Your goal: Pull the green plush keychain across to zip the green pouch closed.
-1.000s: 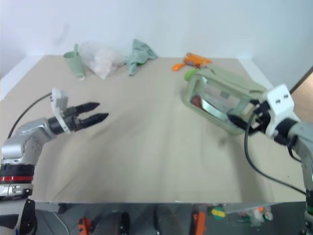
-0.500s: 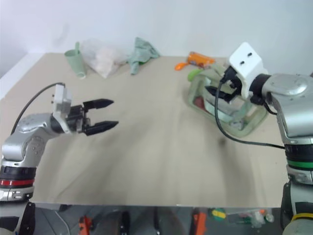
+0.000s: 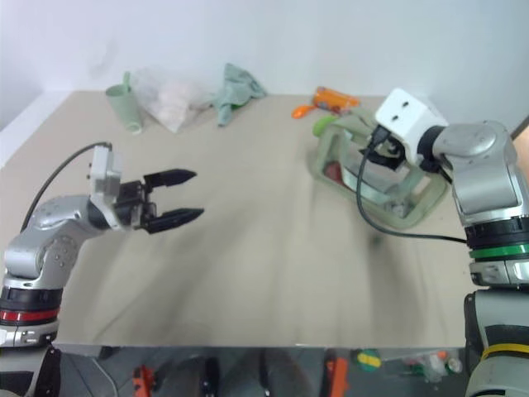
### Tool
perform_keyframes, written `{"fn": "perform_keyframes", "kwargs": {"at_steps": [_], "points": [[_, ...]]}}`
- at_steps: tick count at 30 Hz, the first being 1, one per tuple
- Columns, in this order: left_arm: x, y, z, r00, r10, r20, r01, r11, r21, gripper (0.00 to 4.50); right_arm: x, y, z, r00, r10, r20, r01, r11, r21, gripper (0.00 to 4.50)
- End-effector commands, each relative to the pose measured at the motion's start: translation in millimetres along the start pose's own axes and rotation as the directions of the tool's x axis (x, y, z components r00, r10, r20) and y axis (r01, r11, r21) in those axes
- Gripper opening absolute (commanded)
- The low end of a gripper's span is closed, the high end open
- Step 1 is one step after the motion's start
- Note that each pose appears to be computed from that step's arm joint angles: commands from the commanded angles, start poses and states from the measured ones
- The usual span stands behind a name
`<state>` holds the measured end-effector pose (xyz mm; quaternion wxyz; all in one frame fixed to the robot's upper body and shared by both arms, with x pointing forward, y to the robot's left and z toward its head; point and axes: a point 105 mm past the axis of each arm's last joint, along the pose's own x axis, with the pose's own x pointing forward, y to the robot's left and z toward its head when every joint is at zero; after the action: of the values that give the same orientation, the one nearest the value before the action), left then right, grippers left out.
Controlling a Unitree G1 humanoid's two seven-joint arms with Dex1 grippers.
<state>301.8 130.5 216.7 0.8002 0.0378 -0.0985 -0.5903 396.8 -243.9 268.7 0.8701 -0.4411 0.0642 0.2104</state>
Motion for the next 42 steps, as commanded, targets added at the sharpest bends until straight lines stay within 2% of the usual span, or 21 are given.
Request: {"fn": "perform_keyframes", "kwargs": {"at_steps": [1, 2, 8, 9, 20, 25, 28, 33, 38, 42], "points": [[0, -2, 10, 1.0, 0.006, 0.026, -0.007, 0.999, 0.04, 4.5, -4, -1, 5, 1.0, 0.013, 0.021, -0.013, 1.0, -0.016, 2.58], [-1, -1, 11, 0.999, 0.015, 0.031, -0.016, 0.999, 0.039, 4.5, -3, 2, 3, 0.999, 0.029, 0.015, -0.029, 0.999, -0.021, 2.35], [-5, 2, 15, 0.997, 0.045, 0.054, -0.047, 0.998, 0.037, 4.5, -1, 11, 2, 0.997, 0.078, 0.021, -0.078, 0.997, -0.025, 0.2], [-6, 2, 16, 0.997, 0.051, 0.061, -0.053, 0.998, 0.037, 4.5, -1, 11, 3, 0.997, 0.08, 0.022, -0.08, 0.997, -0.024, 0.04], [-12, 7, 26, 0.991, 0.093, 0.099, -0.097, 0.995, 0.033, 4.5, 4, 15, 7, 0.994, 0.101, 0.047, -0.099, 0.994, -0.043, 0.04], [-22, 14, 23, 0.985, 0.147, 0.095, -0.15, 0.989, 0.018, 4.5, 1, 10, 35, 0.979, 0.103, 0.176, -0.101, 0.995, -0.023, 0.04], [-28, 18, 19, 0.979, 0.182, 0.094, -0.183, 0.983, -0.005, 4.5, -10, 9, 63, 0.947, 0.136, 0.291, -0.136, 0.99, -0.02, 0.04], [-39, 24, 10, 0.965, 0.247, 0.089, -0.243, 0.969, -0.051, 4.5, -30, 22, 97, 0.876, 0.257, 0.408, -0.239, 0.966, -0.094, 0.04], [-59, 31, 9, 0.946, 0.313, 0.082, -0.307, 0.949, -0.073, 4.5, -49, 60, 111, 0.777, 0.459, 0.432, -0.419, 0.888, -0.19, 0.04], [-80, 36, 21, 0.931, 0.354, 0.092, -0.346, 0.934, -0.086, 4.5, -52, 80, 122, 0.733, 0.529, 0.429, -0.464, 0.849, -0.253, 0.04]]}}
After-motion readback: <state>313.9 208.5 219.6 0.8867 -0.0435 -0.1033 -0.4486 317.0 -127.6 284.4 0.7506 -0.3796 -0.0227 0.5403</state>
